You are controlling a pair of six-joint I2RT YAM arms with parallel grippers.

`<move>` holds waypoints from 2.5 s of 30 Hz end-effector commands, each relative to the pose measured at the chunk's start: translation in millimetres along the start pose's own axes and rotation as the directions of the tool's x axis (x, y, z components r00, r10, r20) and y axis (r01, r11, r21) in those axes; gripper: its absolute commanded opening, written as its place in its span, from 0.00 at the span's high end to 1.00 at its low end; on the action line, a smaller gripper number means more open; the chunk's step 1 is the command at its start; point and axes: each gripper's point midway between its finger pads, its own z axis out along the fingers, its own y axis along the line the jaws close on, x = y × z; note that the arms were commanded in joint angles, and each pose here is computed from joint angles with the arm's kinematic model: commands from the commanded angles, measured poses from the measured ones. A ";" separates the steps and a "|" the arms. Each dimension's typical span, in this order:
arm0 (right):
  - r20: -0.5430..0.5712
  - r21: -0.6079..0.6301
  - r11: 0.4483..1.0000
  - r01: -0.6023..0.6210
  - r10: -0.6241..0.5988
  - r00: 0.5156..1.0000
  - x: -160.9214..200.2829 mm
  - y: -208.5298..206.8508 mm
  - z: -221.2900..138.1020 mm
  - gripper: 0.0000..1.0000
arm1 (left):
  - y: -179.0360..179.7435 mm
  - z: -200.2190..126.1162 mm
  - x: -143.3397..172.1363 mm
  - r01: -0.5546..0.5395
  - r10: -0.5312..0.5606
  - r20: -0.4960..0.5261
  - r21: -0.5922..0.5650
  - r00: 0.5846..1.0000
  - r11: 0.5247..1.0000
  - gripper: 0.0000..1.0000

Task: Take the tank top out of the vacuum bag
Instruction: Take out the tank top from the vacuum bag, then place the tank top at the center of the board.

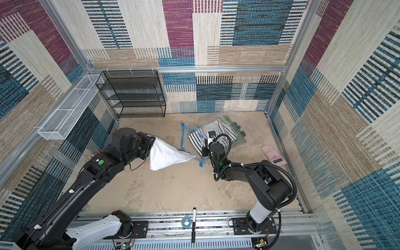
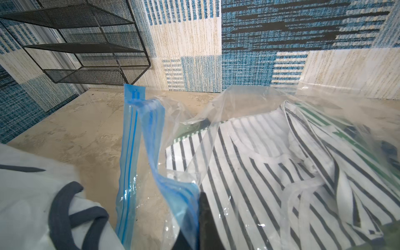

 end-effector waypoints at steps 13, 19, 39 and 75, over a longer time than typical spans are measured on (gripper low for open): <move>0.025 -0.033 0.999 -0.011 0.012 1.000 -7.7 6.2 -1.6 1.00 | -29.7 6.4 -53.4 -0.057 0.058 0.225 -0.010 0.973 0.998 1.00; 0.013 -0.061 0.998 -0.023 0.023 1.000 -9.3 11.5 -2.1 1.00 | -37.9 64.9 -84.2 -0.041 0.042 0.189 -0.008 0.981 0.999 1.00; -0.022 -0.089 0.996 -0.017 0.015 1.000 -3.4 17.9 2.7 1.00 | 70.4 168.5 -112.5 0.128 -0.081 0.206 -0.227 0.975 0.965 1.00; -0.052 -0.095 0.995 -0.015 0.010 0.999 3.3 20.3 9.0 1.00 | 278.8 73.6 -16.2 0.219 -0.070 0.235 -0.701 0.970 0.679 0.91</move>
